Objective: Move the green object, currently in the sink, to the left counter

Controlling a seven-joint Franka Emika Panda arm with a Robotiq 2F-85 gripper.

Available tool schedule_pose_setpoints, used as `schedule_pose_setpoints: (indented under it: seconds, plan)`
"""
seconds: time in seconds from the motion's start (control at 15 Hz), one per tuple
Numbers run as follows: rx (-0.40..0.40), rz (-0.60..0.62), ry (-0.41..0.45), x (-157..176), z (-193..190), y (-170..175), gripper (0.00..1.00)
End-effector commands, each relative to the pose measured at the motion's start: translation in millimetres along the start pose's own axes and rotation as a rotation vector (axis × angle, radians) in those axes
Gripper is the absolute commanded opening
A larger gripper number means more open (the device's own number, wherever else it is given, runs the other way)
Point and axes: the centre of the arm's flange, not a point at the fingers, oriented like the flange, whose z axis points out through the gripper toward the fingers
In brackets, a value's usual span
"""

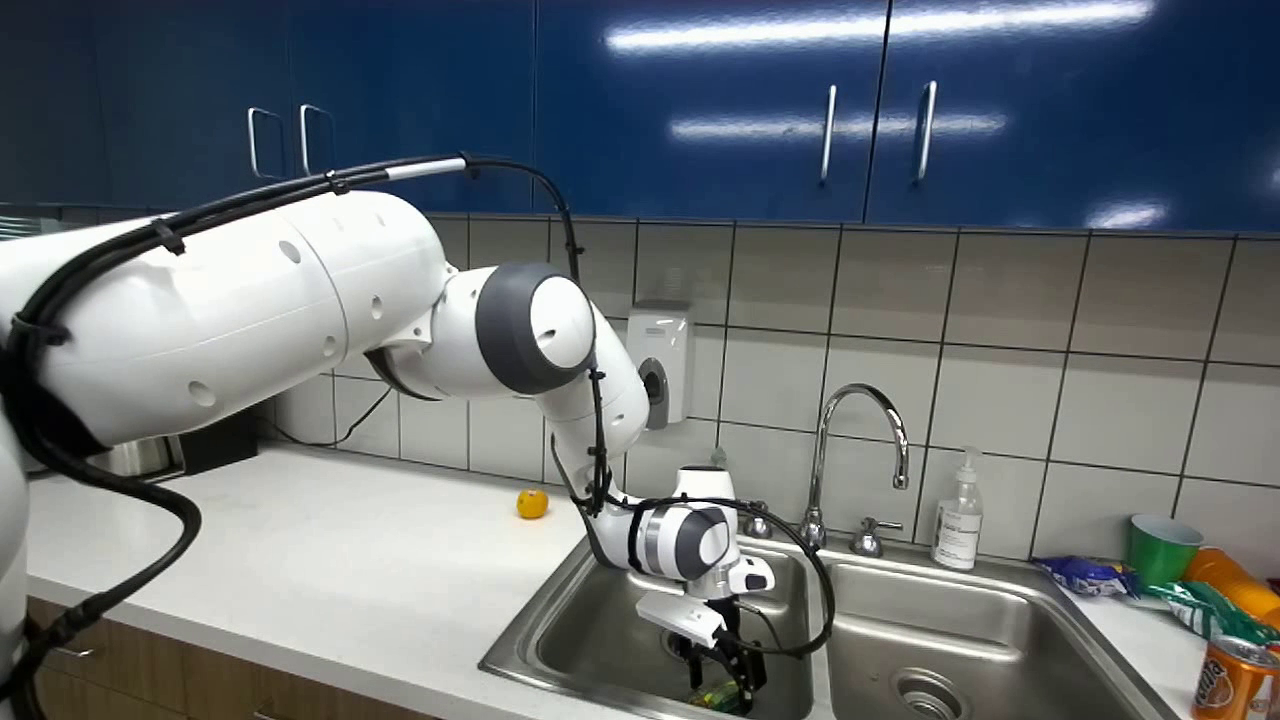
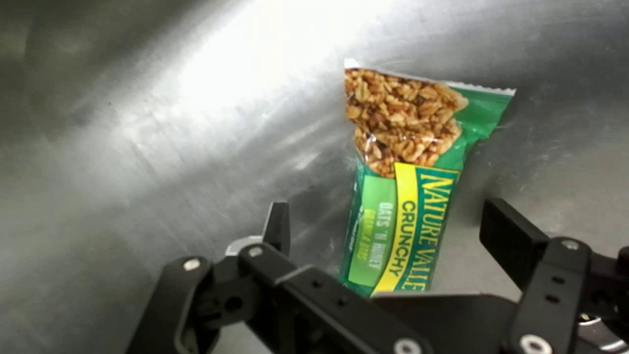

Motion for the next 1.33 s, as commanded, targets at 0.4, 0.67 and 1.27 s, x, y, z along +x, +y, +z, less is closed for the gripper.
schedule_pose_setpoints:
  seconds: [0.4, 0.67, 1.27]
  plan:
    - [0.015, 0.02, -0.026, 19, 4, 6, 0.35]
    - [0.013, 0.022, -0.026, 21, 1, 5, 0.19]
    - [0.015, 0.02, 0.024, 19, -46, 1, 0.19]
